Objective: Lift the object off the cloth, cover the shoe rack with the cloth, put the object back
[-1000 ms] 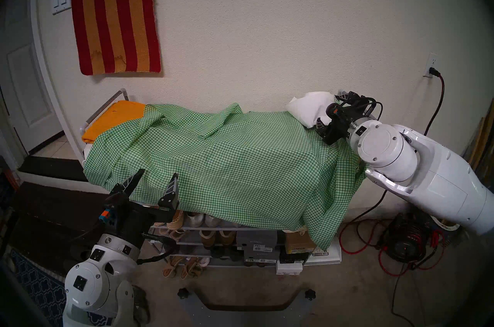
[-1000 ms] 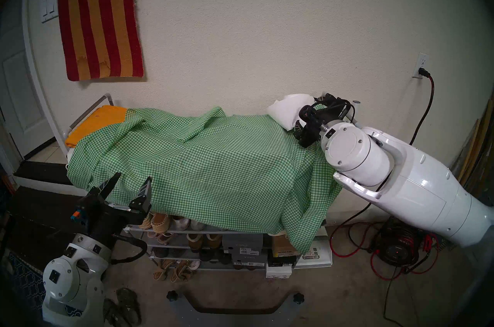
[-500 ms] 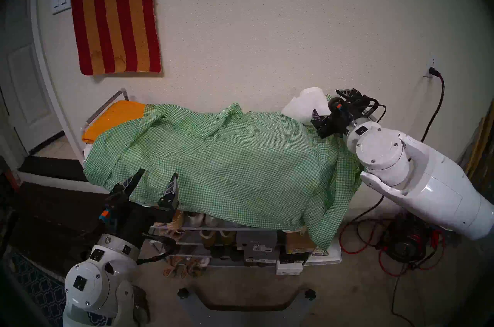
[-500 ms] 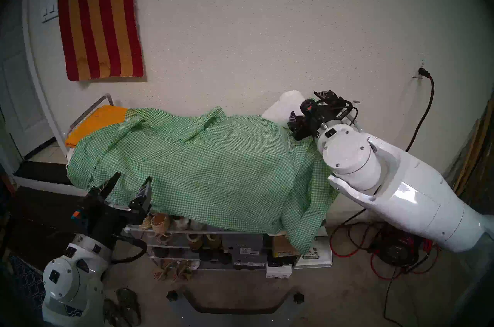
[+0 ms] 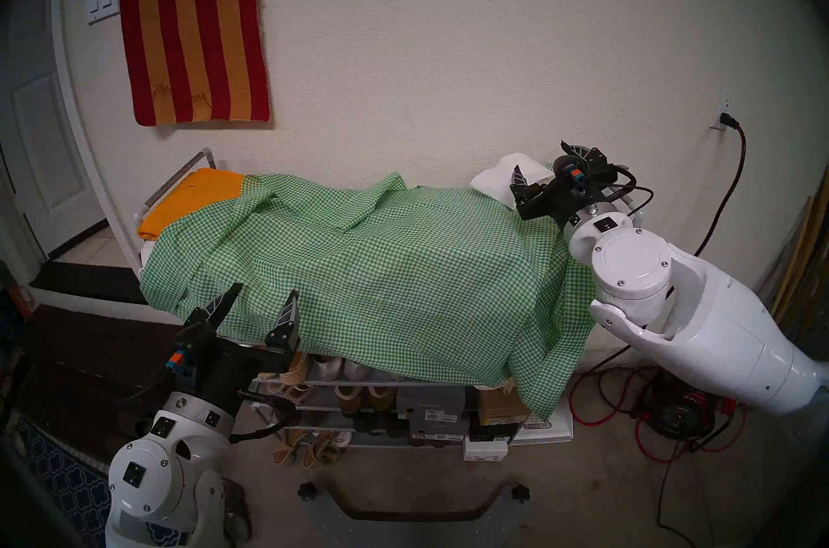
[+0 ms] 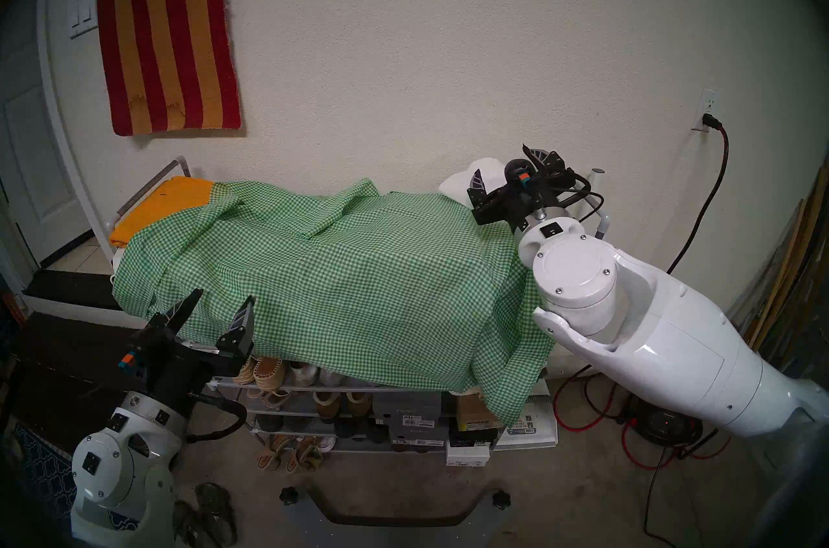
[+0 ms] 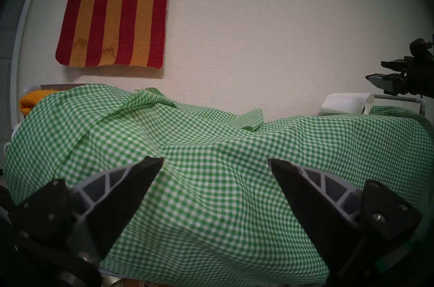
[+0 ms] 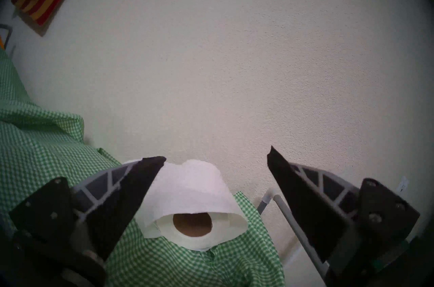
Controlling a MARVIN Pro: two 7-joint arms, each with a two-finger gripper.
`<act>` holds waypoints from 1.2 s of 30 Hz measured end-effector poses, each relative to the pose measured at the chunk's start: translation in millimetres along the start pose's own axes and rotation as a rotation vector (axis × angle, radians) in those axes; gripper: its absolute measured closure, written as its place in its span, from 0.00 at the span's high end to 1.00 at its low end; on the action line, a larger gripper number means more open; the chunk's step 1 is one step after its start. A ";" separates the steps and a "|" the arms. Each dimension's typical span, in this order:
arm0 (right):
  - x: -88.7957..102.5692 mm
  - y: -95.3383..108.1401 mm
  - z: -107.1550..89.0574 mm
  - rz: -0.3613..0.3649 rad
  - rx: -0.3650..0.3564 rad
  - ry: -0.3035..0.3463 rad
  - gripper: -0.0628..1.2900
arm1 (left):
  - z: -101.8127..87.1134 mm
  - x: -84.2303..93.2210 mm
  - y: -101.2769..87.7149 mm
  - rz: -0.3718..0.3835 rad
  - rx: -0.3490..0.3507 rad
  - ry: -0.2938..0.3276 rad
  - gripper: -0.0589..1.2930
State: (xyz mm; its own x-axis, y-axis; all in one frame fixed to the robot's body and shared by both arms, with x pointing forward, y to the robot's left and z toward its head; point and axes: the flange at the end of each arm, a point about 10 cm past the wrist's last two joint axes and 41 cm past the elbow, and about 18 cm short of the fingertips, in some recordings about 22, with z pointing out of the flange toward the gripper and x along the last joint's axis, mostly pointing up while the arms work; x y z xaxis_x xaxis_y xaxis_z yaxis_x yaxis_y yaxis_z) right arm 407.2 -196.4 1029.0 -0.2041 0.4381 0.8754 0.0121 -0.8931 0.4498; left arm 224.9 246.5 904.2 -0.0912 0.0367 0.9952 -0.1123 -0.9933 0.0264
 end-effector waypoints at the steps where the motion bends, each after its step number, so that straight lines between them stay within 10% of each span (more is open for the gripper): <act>1: -0.8 -3.0 -2.0 0.022 -0.002 0.002 0.96 | 0.0 0.0 0.0 0.000 0.000 0.000 0.98; 14: -30.4 -46.0 -33.6 0.231 0.019 -0.052 0.96 | 0.0 0.0 0.0 0.000 0.000 0.000 0.98; 36: -41.1 -66.0 -76.0 0.715 -0.168 -0.040 0.96 | -0.1 0.0 0.0 0.000 0.000 0.000 0.98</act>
State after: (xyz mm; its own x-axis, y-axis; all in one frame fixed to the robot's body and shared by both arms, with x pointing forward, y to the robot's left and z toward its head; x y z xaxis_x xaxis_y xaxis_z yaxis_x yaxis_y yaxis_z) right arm 340.4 -163.3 949.9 -0.1667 -0.2569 0.9520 -0.0214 -0.9643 -0.2639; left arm 224.9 246.5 904.2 -0.0913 0.0371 0.9951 -0.1128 -0.9933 0.0267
